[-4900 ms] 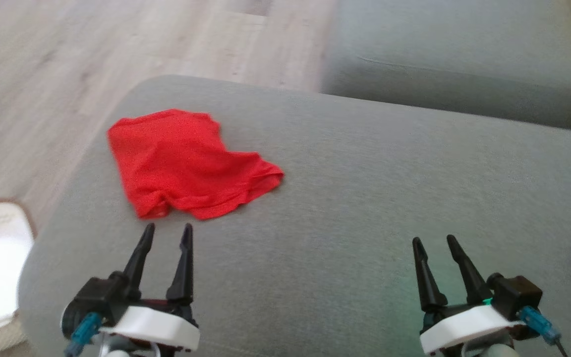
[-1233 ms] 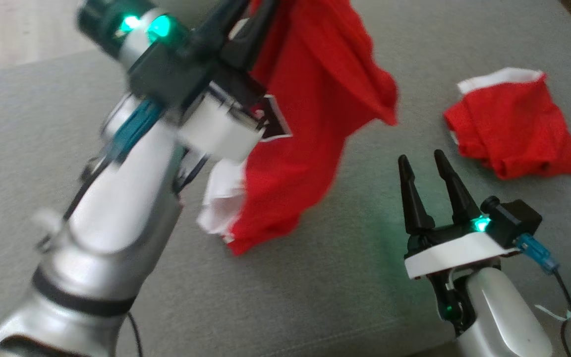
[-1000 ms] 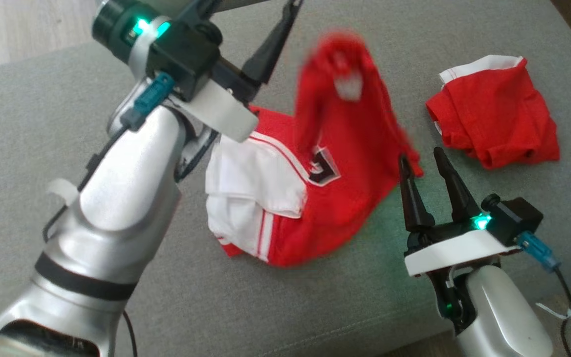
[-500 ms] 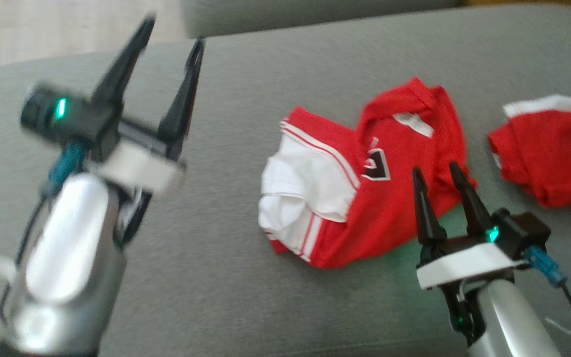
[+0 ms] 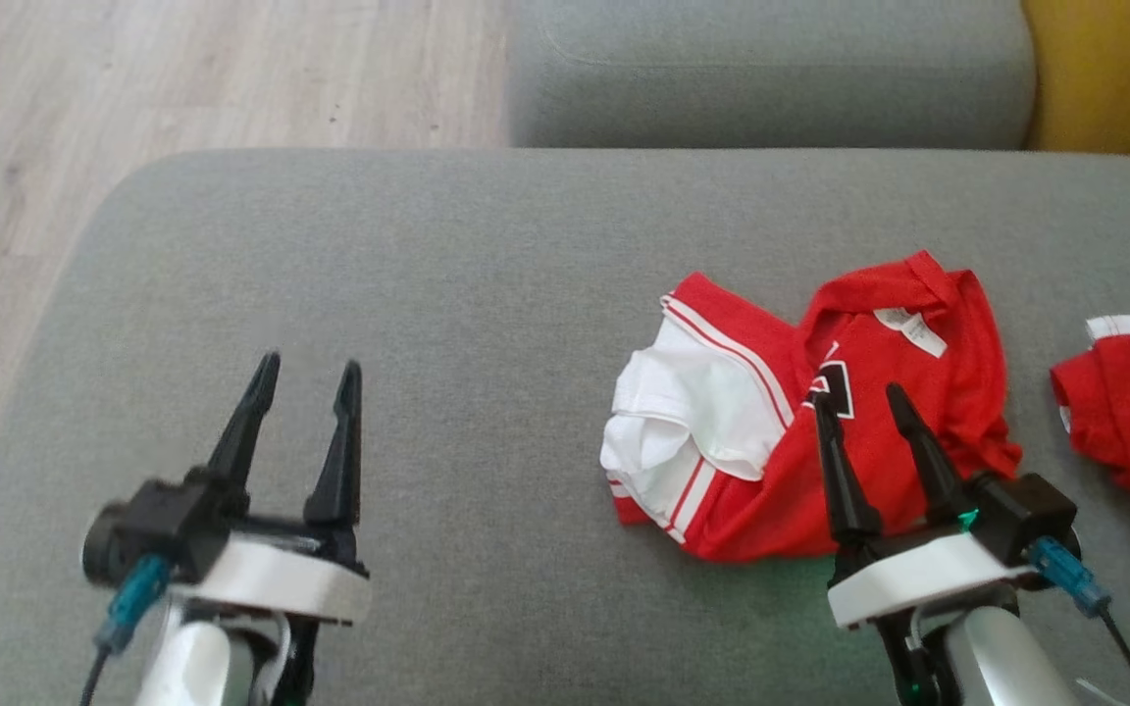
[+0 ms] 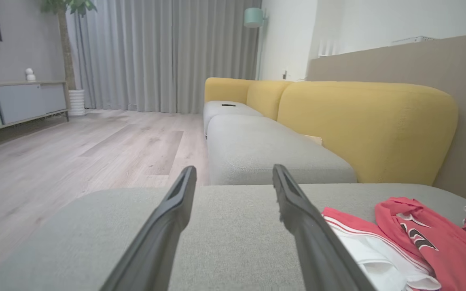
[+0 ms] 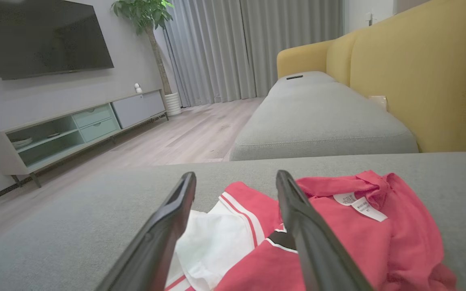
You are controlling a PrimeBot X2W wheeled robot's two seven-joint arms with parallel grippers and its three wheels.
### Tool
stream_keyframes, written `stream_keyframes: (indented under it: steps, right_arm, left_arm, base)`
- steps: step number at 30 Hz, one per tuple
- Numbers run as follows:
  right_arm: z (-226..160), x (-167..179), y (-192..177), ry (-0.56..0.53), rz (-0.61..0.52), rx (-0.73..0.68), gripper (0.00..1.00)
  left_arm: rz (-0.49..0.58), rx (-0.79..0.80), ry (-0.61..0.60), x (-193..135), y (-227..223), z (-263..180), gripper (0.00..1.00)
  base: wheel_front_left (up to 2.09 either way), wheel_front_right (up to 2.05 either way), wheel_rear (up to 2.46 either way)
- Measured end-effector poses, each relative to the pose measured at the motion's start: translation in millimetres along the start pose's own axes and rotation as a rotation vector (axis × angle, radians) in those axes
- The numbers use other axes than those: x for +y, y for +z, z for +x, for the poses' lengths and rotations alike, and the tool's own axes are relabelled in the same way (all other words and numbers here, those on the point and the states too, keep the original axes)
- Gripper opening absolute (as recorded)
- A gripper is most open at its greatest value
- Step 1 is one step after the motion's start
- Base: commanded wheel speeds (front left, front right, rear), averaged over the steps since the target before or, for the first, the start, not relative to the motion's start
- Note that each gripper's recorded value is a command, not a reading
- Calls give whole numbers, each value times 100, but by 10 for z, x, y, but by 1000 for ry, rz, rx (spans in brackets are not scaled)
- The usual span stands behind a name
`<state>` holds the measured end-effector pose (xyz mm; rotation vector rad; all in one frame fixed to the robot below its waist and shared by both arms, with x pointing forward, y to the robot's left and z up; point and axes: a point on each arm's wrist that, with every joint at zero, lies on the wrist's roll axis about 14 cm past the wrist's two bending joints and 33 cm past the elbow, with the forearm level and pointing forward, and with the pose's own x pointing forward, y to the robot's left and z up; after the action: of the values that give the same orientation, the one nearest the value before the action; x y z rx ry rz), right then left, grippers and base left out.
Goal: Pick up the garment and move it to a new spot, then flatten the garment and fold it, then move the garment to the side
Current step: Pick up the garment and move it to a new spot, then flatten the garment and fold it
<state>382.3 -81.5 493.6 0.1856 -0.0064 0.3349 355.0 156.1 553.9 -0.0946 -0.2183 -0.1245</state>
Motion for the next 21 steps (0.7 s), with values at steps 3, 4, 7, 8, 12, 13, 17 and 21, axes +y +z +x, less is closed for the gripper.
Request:
stream_keyframes:
  steps: [3,4,7,8,12,13,17,21]
  right_arm:
    - [-5,28,-28,8,2,8,100]
    - [0,39,-34,11,2,10,100]
    - [23,63,-60,20,4,18,100]
    - [34,83,-75,27,4,24,100]
    - [66,354,-227,113,6,89,100]
    - [63,458,-289,145,6,118,100]
    - [-5,740,-629,238,-5,268,100]
    - [-80,837,-884,276,-17,380,100]
  left_arm:
    - [-24,-1,32,19,-3,-73,100]
    - [-24,-1,34,14,-2,-81,100]
    - [-25,-4,35,5,4,-81,100]
    - [-29,-3,35,4,-1,-82,100]
    - [-23,2,36,20,-17,-77,100]
    - [-23,2,37,28,-18,-71,100]
    - [-21,5,51,78,-26,-69,100]
    - [-21,22,63,102,-73,-101,100]
  base:
    - [0,0,0]
    - [0,0,0]
    - [0,0,0]
    - [0,0,0]
    - [0,0,0]
    - [0,0,0]
    - [0,0,0]
    - [0,0,0]
